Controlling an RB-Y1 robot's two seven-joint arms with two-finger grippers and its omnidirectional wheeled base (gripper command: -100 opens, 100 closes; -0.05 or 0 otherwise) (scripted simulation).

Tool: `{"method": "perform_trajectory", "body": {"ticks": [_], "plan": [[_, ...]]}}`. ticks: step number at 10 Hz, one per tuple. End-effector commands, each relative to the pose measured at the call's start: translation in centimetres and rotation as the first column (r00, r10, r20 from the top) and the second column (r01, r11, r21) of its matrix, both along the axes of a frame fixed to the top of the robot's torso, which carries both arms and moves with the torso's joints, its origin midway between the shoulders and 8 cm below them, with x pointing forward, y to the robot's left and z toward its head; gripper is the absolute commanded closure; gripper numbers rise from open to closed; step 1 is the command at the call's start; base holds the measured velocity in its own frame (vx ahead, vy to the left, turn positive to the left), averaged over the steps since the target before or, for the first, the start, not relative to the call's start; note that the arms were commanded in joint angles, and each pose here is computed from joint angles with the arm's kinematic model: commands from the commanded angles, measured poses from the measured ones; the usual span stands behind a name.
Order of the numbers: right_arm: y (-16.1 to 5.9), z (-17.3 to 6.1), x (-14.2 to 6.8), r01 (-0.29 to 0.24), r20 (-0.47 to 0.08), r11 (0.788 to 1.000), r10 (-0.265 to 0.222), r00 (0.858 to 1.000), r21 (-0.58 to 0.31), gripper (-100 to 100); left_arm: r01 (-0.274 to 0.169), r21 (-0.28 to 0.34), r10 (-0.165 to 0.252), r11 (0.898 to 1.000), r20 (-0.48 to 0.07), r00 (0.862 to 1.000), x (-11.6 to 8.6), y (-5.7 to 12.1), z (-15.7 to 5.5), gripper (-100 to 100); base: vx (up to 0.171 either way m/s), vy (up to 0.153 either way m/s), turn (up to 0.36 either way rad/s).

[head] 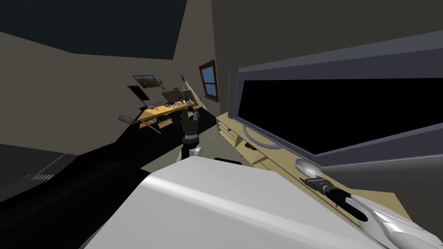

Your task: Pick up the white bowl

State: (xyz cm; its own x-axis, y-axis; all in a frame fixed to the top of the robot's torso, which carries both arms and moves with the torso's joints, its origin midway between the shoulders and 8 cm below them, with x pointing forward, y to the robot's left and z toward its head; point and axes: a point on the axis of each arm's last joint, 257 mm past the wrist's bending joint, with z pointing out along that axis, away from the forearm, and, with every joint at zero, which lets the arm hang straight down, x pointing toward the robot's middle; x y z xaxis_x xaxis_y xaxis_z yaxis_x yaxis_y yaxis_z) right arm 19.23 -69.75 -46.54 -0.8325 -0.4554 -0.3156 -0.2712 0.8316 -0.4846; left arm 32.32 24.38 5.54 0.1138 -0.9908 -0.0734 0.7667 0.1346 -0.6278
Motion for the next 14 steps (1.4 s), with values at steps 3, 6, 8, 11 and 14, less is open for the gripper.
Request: {"method": "perform_trajectory", "body": {"ticks": [3,6,8,11,14], "plan": [[-0.6,-2.3,-5.9,-0.048,-0.148,0.998,0.039,0.988,-0.052,-100,0.000,0.000,0.000,1.000,0.000,1.000,0.0,0.0,0.0,0,0.239,-0.034,0.108],[0.0,-2.9,-5.3,-0.030,-0.125,0.998,0.022,0.992,-0.059,-100,0.000,0.000,0.000,1.000,0.000,1.000,0.0,0.0,0.0,0,0.029,-0.015,0.025],[0.1,-2.9,-5.3,-0.029,-0.124,0.998,0.022,0.992,-0.057,-100,0.000,0.000,0.000,1.000,0.000,1.000,0.0,0.0,0.0,0,-0.018,-0.060,0.033],[0.2,-3.0,-5.3,-0.029,-0.124,0.998,0.022,0.992,-0.057,100,0.000,0.000,0.000,1.000,0.000,1.000,0.0,0.0,0.0,0,0.000,-0.002,0.000],[0.2,-2.9,-5.2,-0.028,-0.123,0.998,0.021,0.992,-0.058,0,0.000,0.000,0.000,1.000,0.000,1.000,0.0,0.0,0.0,0,0.000,0.000,0.000]]}}
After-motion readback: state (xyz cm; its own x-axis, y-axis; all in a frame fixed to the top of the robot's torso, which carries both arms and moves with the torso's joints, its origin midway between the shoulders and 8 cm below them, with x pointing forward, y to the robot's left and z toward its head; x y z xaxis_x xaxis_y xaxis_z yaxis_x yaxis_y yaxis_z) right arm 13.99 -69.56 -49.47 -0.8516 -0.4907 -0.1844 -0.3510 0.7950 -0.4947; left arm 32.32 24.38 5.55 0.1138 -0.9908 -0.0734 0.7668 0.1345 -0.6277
